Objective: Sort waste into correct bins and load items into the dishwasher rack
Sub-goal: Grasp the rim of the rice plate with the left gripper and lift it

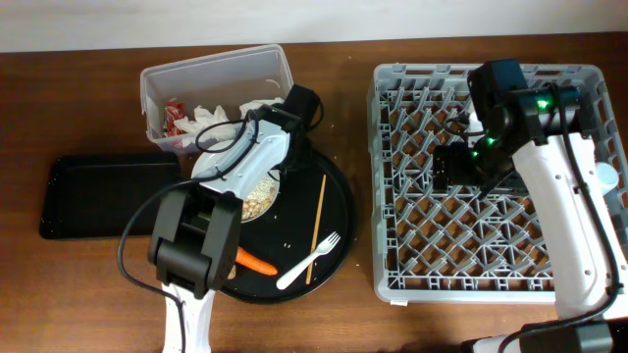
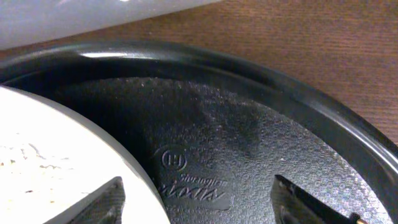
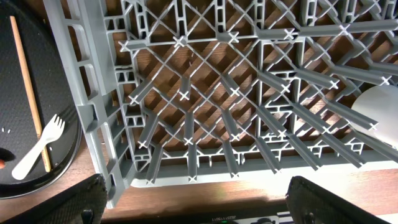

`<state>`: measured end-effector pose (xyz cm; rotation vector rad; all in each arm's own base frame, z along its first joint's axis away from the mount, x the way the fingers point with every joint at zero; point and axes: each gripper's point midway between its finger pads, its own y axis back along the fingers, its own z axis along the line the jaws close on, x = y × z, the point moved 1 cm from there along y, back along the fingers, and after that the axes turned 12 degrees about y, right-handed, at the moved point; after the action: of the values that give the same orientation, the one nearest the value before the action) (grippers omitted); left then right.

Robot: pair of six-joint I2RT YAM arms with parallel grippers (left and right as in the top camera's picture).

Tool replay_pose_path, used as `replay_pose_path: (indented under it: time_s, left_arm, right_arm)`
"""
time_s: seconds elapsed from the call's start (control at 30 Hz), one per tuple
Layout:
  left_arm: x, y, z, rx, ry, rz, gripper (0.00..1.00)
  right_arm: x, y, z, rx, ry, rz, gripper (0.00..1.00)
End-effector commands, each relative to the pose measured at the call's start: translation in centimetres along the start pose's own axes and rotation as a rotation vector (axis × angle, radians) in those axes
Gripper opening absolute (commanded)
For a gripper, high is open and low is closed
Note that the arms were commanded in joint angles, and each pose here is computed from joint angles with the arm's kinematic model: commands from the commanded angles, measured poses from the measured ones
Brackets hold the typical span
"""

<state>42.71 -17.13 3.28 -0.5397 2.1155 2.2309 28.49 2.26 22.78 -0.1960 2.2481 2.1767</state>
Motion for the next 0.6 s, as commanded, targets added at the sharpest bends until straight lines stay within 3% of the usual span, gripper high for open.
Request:
replay_pose_path:
  time_s: [0.0,0.07,0.27,0.37,0.5,0.57]
  left_arm:
    - [1.3,-1.6,0.7,-0.044,-0.003,0.058,0.66]
    - [1.6,-1.7,1.0,-0.055,-0.006,0.071,0.58]
    - [3.4,-2.9,2.1,-0.092,-0.016,0.113,0.56]
    - [3.9,-2.8,2.6,-0.109,-0.021,0.135,0.45]
    - [5.4,-2.4,3.8,-0.162,-0.038,0.201,0.39]
    - [6.2,-2.1,4.6,-0.192,-0.046,0.239,0.29]
  right_arm:
    - [0.3,0.4,-0.2,0.005,0.008,-0.012,0.96]
    - [0.3,0.4,-0.2,0.005,0.007,-0.011,0.96]
    - [0.4,0.4,-0.2,0.005,0.007,-0.006,0.96]
    - [0.4,0.4,-0.2,0.005,0.007,-0.006,0.96]
    - [0.4,0.4,-0.2,0.006,0.008,-0.005,0.96]
    - [0.4,0.4,-0.2,0.006,0.008,-0.005,0.96]
